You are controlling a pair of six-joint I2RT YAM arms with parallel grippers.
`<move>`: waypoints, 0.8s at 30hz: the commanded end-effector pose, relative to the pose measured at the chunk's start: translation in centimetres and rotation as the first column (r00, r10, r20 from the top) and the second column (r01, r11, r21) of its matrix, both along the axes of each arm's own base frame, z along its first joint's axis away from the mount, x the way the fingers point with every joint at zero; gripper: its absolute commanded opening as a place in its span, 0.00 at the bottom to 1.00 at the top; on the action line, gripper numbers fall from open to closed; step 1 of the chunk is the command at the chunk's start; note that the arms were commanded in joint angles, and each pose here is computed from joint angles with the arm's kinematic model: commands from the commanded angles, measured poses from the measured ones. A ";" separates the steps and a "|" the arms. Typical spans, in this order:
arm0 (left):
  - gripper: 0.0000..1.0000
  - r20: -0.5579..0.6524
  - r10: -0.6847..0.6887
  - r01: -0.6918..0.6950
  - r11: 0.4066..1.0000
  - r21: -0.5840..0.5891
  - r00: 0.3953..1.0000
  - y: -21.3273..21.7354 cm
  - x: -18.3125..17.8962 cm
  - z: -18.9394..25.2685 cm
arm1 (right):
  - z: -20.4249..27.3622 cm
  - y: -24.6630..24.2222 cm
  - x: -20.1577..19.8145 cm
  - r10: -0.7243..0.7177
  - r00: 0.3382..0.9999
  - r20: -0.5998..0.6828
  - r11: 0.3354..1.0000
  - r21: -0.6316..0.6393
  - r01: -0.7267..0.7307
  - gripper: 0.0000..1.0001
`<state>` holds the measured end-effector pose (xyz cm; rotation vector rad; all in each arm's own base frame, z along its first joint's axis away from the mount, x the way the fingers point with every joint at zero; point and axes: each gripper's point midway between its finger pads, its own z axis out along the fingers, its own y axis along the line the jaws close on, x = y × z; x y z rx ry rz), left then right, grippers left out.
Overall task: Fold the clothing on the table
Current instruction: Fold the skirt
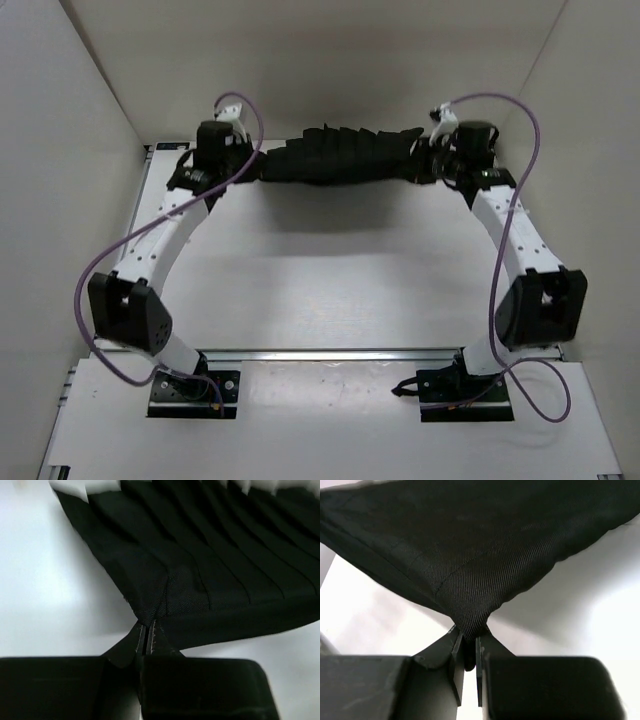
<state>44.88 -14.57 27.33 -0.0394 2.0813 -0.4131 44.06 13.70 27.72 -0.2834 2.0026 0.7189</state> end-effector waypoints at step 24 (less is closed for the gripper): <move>0.00 -0.517 -0.001 0.044 0.997 0.071 0.856 1.7 -10.1 -20.0 | -20.4 2.3 -16.1 0.019 0.825 -0.565 0.992 0.115 0.055 0.00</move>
